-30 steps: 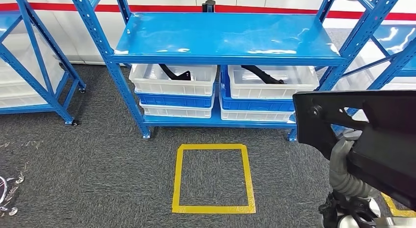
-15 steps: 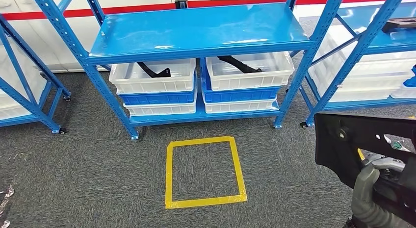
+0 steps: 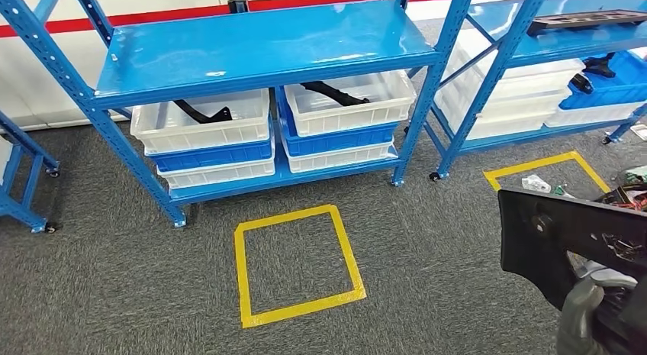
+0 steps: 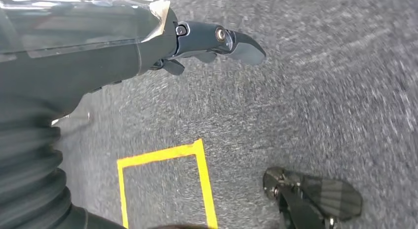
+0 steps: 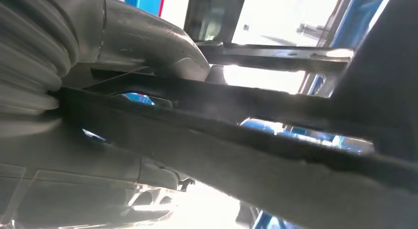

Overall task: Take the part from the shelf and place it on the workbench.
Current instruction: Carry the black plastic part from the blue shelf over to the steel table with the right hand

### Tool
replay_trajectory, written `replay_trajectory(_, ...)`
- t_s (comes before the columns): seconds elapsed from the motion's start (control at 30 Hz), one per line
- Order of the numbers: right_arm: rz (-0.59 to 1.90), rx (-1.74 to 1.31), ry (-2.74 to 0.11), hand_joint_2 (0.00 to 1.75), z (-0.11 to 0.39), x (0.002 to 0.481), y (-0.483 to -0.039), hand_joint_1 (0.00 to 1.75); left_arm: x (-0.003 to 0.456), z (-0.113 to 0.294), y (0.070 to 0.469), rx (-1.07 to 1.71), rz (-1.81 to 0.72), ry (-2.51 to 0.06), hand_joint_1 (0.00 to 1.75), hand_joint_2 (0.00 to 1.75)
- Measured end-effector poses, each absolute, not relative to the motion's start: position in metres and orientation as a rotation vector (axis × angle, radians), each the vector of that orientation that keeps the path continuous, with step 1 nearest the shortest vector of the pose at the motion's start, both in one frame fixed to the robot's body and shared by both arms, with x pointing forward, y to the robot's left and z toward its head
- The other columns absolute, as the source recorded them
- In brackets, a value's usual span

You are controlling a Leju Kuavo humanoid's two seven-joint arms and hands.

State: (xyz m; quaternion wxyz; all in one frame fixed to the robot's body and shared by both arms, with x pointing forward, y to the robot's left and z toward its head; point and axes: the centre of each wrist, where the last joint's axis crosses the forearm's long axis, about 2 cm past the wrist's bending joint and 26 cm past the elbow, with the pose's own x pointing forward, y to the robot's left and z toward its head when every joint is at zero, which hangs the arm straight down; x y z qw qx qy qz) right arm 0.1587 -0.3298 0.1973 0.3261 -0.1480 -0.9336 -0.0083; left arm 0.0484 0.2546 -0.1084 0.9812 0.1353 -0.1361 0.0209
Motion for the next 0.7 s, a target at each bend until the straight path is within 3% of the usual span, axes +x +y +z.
replay_trajectory(0.4, -0.017, -0.386, -2.483, 1.75, 0.203, 0.172, -0.328, 1.75, 0.051, -0.108, 0.255, 0.293, 0.038, -0.352, 0.00, 1.75)
replay_trajectory(0.7, -0.033, -0.367, -2.497, 1.75, 0.206, 0.189, -0.320, 1.75, 0.049, -0.109, 0.258, 0.255, 0.067, -0.191, 0.00, 1.75)
